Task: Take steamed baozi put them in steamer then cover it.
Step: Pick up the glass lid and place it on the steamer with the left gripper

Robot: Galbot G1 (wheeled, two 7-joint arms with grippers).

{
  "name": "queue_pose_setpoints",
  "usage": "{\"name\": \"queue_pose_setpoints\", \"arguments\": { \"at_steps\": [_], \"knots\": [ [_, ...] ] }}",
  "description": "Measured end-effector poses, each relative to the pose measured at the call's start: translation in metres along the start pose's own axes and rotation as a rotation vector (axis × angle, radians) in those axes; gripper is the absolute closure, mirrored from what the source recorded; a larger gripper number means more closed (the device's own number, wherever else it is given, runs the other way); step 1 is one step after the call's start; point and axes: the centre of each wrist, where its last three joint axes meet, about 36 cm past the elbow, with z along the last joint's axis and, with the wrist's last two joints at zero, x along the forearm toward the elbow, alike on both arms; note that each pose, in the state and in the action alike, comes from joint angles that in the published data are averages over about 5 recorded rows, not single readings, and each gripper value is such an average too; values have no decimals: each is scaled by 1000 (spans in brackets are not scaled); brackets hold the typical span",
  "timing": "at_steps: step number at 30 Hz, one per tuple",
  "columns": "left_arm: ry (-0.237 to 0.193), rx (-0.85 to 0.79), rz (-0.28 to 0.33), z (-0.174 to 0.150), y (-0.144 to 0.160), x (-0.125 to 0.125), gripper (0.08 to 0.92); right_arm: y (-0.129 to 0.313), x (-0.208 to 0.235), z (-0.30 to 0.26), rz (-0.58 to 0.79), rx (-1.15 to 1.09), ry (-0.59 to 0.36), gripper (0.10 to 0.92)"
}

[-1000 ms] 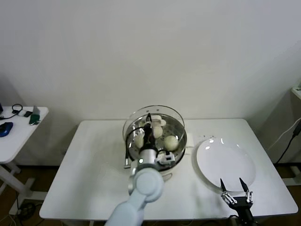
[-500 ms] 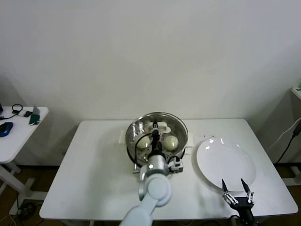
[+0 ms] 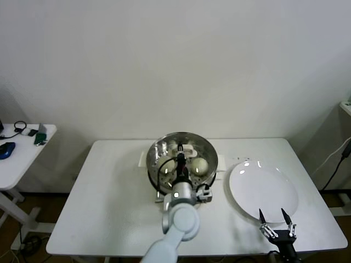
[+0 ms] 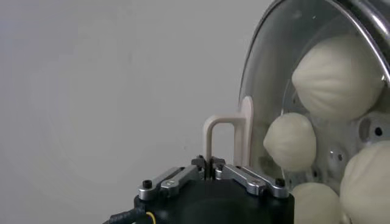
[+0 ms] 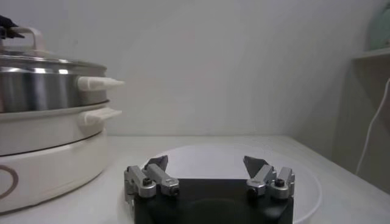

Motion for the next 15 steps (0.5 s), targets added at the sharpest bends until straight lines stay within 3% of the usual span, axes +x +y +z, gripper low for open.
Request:
{"name": "queue_pose_setpoints", "arguments": {
  "at_steps": [15],
  "knots": [
    [1, -1, 4, -2, -2, -4, 861, -3, 1, 0, 4, 4, -6, 200]
  ]
}}
